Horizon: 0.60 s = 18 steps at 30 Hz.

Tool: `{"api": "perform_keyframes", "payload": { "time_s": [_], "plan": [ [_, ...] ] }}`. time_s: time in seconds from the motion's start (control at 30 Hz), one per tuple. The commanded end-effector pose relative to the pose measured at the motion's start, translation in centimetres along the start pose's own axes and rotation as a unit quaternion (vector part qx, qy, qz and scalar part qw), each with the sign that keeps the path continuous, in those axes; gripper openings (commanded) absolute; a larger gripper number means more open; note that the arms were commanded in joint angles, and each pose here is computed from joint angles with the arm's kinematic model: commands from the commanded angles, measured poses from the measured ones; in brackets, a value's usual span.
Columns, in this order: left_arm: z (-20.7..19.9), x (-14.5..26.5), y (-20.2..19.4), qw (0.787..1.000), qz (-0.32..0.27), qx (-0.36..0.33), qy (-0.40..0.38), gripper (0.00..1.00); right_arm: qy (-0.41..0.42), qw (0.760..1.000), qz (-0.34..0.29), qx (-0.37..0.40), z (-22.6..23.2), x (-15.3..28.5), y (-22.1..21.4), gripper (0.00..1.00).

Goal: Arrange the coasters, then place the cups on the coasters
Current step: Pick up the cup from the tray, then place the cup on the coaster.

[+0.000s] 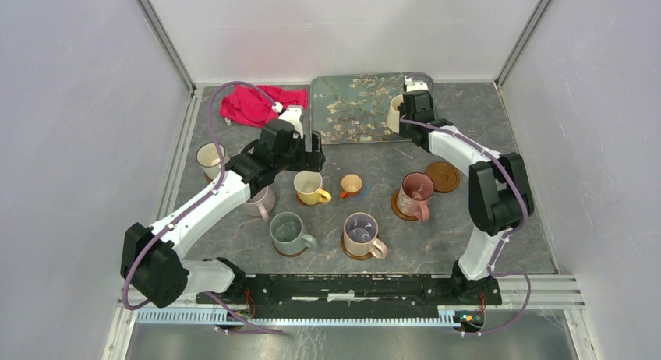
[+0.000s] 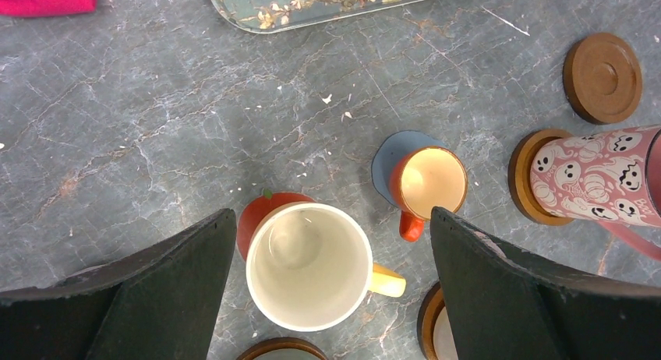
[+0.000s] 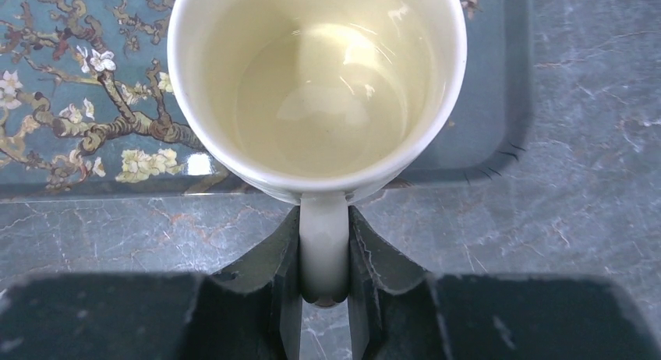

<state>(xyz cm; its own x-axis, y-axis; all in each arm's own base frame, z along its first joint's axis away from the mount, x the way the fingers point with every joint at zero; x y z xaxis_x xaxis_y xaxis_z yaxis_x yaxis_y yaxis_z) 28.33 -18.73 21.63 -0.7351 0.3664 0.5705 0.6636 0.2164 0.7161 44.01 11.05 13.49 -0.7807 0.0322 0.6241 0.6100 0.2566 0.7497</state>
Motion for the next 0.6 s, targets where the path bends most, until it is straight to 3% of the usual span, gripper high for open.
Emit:
{"api": "perform_keyframes", "payload": {
  "time_s": [0.0, 0.57],
  "plan": [
    [-0.5, 0.8, 1.4, 0.999, -0.032, -0.017, -0.023, 1.0, -0.04, 0.991, -0.123, -0.045, -2.6, 4.1, 5.7, 0.0],
    [-0.7, 0.7, 1.2, 0.999, -0.026, -0.014, -0.034, 1.0, -0.127, 0.982, -0.09, -0.105, -7.8, 12.8, -3.1, 0.0]
  ]
}}
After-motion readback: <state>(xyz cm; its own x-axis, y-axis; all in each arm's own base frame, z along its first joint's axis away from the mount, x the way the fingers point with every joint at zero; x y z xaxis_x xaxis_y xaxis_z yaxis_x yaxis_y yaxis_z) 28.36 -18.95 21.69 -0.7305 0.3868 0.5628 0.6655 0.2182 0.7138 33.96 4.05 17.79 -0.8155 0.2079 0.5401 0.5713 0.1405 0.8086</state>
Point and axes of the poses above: each gripper's point midway between its finger pads, its own x axis back along the fingers, its own z axis along the line the jaws close on, y = z × x, the point moved 5 cm from there along x, back along the fingers, and after that the axes turned 13 degrees about x, right-handed, at the moved point
